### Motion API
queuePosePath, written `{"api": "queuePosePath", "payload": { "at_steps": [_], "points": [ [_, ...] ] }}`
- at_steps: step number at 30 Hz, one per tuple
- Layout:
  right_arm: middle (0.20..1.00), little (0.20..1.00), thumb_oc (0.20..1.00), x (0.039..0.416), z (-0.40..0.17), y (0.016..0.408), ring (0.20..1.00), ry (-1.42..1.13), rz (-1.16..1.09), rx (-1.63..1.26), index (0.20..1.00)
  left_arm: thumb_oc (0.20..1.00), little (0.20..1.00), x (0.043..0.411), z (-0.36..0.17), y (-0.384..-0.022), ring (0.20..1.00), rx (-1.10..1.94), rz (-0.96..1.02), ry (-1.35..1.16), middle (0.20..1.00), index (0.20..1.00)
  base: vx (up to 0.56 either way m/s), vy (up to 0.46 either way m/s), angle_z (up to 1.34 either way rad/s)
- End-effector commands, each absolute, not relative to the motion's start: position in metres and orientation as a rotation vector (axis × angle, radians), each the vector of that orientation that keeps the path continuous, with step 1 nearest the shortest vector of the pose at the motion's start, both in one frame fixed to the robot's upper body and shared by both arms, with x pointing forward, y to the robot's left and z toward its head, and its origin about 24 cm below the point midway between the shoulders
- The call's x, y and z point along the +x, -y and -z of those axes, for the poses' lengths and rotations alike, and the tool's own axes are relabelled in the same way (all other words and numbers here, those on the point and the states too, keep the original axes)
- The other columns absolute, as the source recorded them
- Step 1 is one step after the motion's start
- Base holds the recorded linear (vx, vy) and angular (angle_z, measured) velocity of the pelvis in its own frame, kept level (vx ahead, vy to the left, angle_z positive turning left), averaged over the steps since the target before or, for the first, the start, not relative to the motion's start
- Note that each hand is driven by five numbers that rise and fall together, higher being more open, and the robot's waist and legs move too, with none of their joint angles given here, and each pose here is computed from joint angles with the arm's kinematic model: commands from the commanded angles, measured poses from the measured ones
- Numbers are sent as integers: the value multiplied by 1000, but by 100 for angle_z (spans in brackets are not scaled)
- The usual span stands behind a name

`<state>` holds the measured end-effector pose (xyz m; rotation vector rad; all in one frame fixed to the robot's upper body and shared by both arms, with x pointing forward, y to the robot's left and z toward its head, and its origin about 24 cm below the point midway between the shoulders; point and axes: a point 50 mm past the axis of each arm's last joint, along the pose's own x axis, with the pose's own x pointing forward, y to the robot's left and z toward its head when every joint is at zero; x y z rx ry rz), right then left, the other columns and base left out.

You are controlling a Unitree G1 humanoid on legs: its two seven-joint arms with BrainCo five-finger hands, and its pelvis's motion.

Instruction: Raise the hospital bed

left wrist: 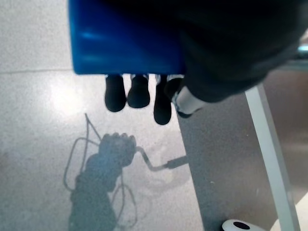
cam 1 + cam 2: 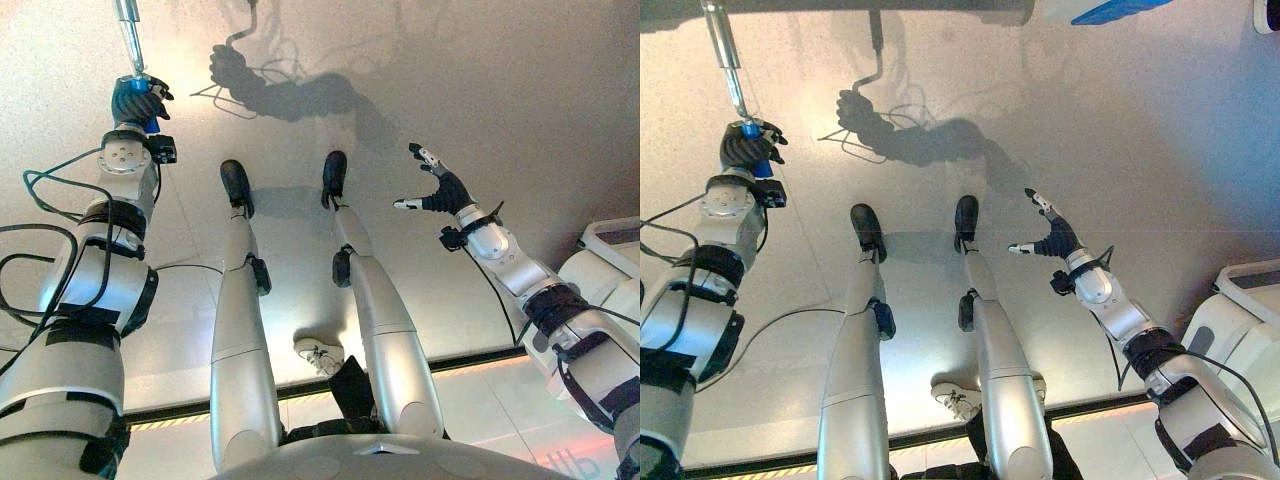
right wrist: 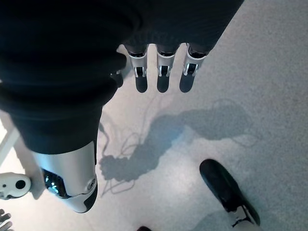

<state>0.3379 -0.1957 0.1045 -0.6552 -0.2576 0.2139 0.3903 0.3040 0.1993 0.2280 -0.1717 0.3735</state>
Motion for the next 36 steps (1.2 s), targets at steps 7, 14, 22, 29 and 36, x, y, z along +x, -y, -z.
{"api": "queuePosePath", "payload": {
  "at_steps": [7,14,22,29,36],
  "points": [
    [1000,1000,1000,317,-86,214,1000,221,-219,-688,1000,200,200,308,-130,-411,200,183,-761,-89,200,200,0,0,0],
    [1000,1000,1000,313,-81,218,1000,198,-222,-687,1000,200,200,283,-113,-426,200,207,-771,-133,200,200,3,4,-2],
    [1000,1000,1000,311,-78,218,1000,189,-233,-691,1000,200,200,257,-94,-440,200,216,-802,-199,200,200,1,0,-1],
    [1000,1000,1000,306,-75,226,1000,177,-217,-710,1000,200,200,239,-75,-443,200,236,-778,-241,200,200,0,0,-2],
    [1000,1000,1000,303,-72,230,1000,161,-209,-718,1000,200,200,224,-74,-449,200,253,-772,-234,200,200,0,0,0]
  ]
}}
